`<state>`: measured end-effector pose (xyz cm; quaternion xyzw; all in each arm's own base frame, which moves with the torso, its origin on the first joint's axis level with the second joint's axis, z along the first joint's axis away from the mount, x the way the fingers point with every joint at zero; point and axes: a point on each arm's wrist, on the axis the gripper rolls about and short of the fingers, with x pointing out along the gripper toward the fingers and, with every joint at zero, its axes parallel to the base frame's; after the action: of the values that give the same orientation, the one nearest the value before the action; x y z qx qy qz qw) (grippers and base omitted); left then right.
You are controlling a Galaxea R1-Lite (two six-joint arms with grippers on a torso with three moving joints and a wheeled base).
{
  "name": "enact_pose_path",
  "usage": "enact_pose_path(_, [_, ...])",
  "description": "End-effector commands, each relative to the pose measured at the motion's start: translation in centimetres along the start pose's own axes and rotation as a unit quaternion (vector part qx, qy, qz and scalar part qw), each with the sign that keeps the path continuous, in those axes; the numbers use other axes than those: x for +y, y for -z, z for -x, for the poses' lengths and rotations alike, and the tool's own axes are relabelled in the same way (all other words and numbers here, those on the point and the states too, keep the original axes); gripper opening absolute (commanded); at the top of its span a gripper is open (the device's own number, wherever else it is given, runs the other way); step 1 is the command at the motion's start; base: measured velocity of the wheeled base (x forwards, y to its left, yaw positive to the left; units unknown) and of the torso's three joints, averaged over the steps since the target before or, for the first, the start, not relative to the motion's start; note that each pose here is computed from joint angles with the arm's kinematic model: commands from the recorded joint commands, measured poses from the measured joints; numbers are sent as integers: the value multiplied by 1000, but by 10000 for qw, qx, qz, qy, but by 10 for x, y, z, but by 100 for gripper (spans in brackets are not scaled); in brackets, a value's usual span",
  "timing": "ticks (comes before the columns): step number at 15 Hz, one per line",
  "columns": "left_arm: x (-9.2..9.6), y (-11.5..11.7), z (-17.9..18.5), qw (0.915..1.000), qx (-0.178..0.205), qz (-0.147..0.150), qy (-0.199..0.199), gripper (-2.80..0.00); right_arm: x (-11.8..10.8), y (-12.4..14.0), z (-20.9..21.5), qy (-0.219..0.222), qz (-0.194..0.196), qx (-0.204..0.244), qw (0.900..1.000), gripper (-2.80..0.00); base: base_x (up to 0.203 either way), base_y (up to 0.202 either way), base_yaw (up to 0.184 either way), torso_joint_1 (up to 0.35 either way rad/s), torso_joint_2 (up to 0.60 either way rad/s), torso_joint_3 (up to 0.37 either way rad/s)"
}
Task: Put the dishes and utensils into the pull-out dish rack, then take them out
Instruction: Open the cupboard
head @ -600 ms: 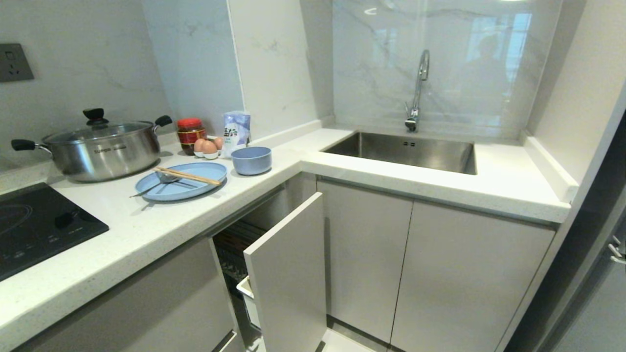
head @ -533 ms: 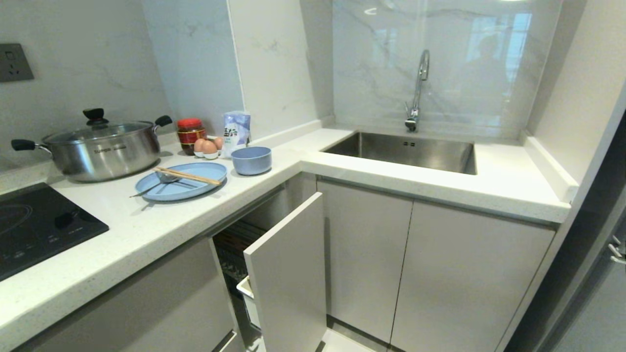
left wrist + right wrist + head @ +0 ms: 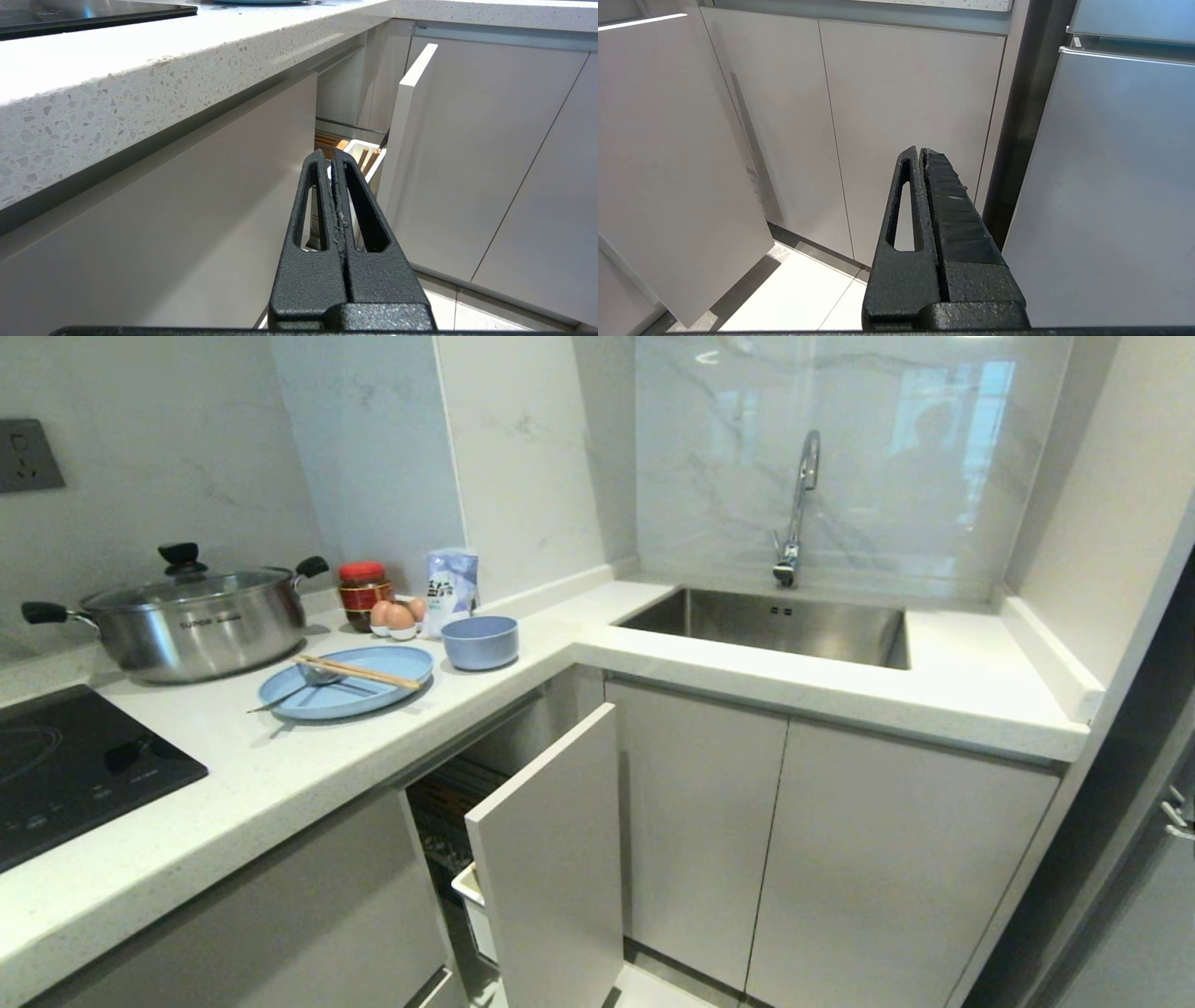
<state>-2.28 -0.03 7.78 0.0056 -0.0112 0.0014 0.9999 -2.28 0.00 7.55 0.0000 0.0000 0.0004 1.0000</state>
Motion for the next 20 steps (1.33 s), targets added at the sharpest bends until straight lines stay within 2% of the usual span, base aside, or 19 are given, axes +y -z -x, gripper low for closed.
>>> enact_pose_path(1, [0, 4, -1, 10000, 74, 2, -1, -280, 0, 0, 0, -3, 0, 0, 10000, -280, 0, 0, 0, 0, 0, 0])
enact_pose_path(7, [0, 3, -1, 10000, 46, -56, 16, -280, 0, 0, 0, -3, 0, 0, 10000, -280, 0, 0, 0, 0, 0, 0])
enact_pose_path(9, [0, -10, 3, 9997, -223, -123, 59, -280, 0, 0, 0, -3, 0, 0, 10000, -280, 0, 0, 0, 0, 0, 0])
enact_pose_path(11, [0, -50, 18, 9968, -761, -169, 160, -280, 0, 0, 0, -3, 0, 0, 10000, -280, 0, 0, 0, 0, 0, 0])
enact_pose_path(13, [0, -92, 36, 9949, -961, -265, 146, -280, 0, 0, 0, -3, 0, 0, 10000, -280, 0, 0, 0, 0, 0, 0])
enact_pose_path(14, [1, -116, 40, 9952, -927, -298, 109, -280, 0, 0, 0, -3, 0, 0, 10000, -280, 0, 0, 0, 0, 0, 0])
enact_pose_path(16, [2, -165, 25, 9977, -589, -339, 85, -280, 0, 0, 0, -3, 0, 0, 10000, -280, 0, 0, 0, 0, 0, 0])
enact_pose_path(18, [2, -215, -7, 9988, -299, -356, 123, -280, 0, 0, 0, -3, 0, 0, 10000, -280, 0, 0, 0, 0, 0, 0])
enact_pose_path(20, [2, -251, -52, 9989, 22, -368, 302, -280, 0, 0, 0, -3, 0, 0, 10000, -280, 0, 0, 0, 0, 0, 0])
